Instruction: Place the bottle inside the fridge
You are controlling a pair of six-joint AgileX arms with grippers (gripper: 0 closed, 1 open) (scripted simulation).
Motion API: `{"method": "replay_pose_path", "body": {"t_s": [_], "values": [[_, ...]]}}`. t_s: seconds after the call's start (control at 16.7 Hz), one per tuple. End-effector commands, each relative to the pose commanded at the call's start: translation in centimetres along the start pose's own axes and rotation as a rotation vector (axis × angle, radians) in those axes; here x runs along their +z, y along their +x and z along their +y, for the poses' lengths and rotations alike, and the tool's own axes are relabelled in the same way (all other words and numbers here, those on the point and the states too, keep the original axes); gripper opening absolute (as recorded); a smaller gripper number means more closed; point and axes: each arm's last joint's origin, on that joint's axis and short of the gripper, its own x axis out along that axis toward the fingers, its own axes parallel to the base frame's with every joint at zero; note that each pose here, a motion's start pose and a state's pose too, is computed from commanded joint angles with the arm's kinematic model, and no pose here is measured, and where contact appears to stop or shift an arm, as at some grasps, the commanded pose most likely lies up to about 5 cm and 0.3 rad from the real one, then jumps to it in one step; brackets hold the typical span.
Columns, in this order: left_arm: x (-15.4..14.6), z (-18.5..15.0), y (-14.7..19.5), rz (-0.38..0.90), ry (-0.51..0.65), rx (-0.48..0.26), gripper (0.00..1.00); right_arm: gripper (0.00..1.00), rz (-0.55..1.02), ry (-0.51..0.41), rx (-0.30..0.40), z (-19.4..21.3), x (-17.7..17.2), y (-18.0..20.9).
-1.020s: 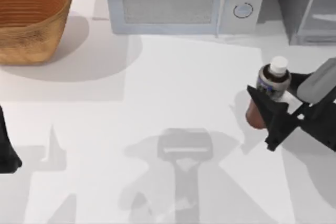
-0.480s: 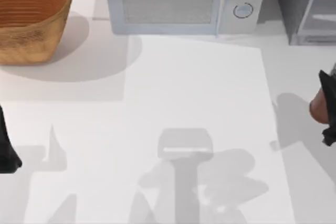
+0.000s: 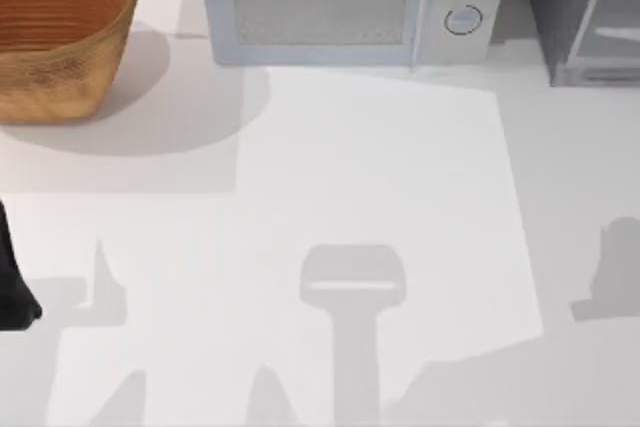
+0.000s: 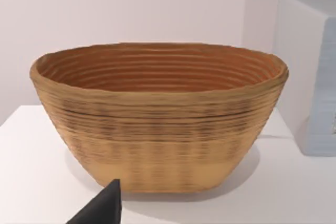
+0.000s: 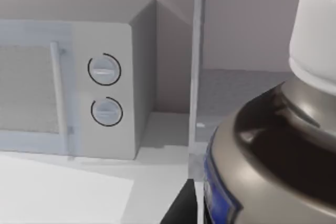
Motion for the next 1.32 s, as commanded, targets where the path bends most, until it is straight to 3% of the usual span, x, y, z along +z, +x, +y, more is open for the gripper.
{"method": "replay_pose_path", "body": {"t_s": [0.3, 0.72, 1.08, 1.32], "values": [[0.0, 0.0, 0.0, 0.000, 0.000, 0.000, 1.00, 0.01, 0.001, 0.012, -0.094, -0.5, -0.9, -1.2], [0.0, 0.0, 0.0, 0.000, 0.000, 0.000, 1.00, 0.01, -0.004, 0.014, -0.091, -0.5, -0.6, -1.2], [0.0, 0.0, 0.0, 0.000, 0.000, 0.000, 1.00, 0.01, -0.099, 0.006, -0.093, -1.1, 5.0, 0.4], [0.0, 0.0, 0.0, 0.000, 0.000, 0.000, 1.00, 0.01, -0.104, -0.005, -0.101, -2.7, 8.9, 5.3]]}}
